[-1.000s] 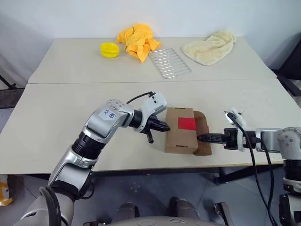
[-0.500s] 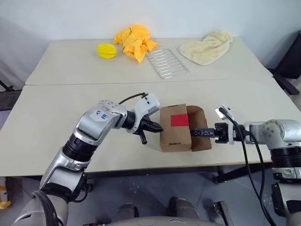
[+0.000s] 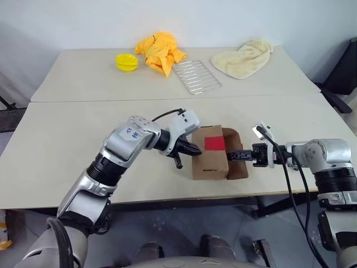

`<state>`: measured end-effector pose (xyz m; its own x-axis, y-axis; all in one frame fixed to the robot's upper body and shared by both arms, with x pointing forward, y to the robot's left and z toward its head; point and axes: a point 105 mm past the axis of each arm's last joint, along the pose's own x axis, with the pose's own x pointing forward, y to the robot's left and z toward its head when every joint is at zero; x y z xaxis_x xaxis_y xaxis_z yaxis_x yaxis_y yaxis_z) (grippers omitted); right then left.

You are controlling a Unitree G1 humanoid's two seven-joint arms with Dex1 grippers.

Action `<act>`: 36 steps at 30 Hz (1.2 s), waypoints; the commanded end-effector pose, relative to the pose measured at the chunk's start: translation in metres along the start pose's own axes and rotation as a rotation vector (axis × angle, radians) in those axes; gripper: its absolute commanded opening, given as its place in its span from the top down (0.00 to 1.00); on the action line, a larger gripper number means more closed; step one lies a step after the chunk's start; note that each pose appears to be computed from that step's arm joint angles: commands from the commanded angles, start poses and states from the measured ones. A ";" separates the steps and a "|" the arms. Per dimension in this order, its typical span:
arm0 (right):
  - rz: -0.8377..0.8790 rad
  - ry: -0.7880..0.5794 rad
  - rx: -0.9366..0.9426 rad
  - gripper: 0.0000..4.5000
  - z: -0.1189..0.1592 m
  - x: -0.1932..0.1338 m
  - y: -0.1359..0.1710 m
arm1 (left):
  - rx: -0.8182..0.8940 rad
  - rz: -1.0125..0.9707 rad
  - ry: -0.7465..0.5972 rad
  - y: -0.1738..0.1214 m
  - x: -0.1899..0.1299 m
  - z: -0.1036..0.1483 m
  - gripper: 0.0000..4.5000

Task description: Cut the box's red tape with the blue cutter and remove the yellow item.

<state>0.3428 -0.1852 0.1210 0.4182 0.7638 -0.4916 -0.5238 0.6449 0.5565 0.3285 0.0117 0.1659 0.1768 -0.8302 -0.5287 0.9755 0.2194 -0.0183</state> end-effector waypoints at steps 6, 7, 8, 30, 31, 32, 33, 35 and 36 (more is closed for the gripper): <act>-0.066 0.075 0.019 0.86 -0.020 0.002 -0.014 | 0.024 -0.011 0.009 -0.001 0.007 0.002 1.00; -0.066 0.075 0.019 0.92 -0.020 0.002 -0.014 | 0.023 -0.010 0.009 -0.001 0.007 0.002 1.00; -0.066 0.077 0.020 1.00 -0.021 0.002 -0.014 | 0.022 -0.010 0.008 -0.001 0.007 0.001 1.00; -0.248 0.067 -0.004 1.00 0.013 -0.041 0.017 | -0.006 0.044 0.004 0.004 0.005 -0.012 1.00; -0.269 0.055 -0.017 1.00 0.021 -0.045 0.020 | -0.008 0.049 -0.001 0.005 0.006 -0.012 1.00; -0.283 0.046 -0.023 1.00 0.025 -0.048 0.021 | -0.009 0.053 -0.005 0.006 0.007 -0.011 1.00; -0.288 0.037 -0.043 1.00 0.031 -0.050 0.025 | -0.012 0.055 -0.012 0.006 0.008 -0.010 1.00; -0.299 0.023 -0.079 1.00 0.042 -0.055 0.033 | -0.014 0.061 -0.021 0.008 0.010 -0.010 1.00; -0.305 0.018 -0.094 1.00 0.047 -0.057 0.037 | -0.015 0.065 -0.027 0.008 0.011 -0.009 1.00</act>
<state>0.3335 -0.1988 0.1769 0.4988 0.5516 -0.6686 -0.4291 0.8274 0.3625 0.3316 0.0032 0.1690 0.2053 -0.8633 -0.4611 0.9742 0.2254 0.0117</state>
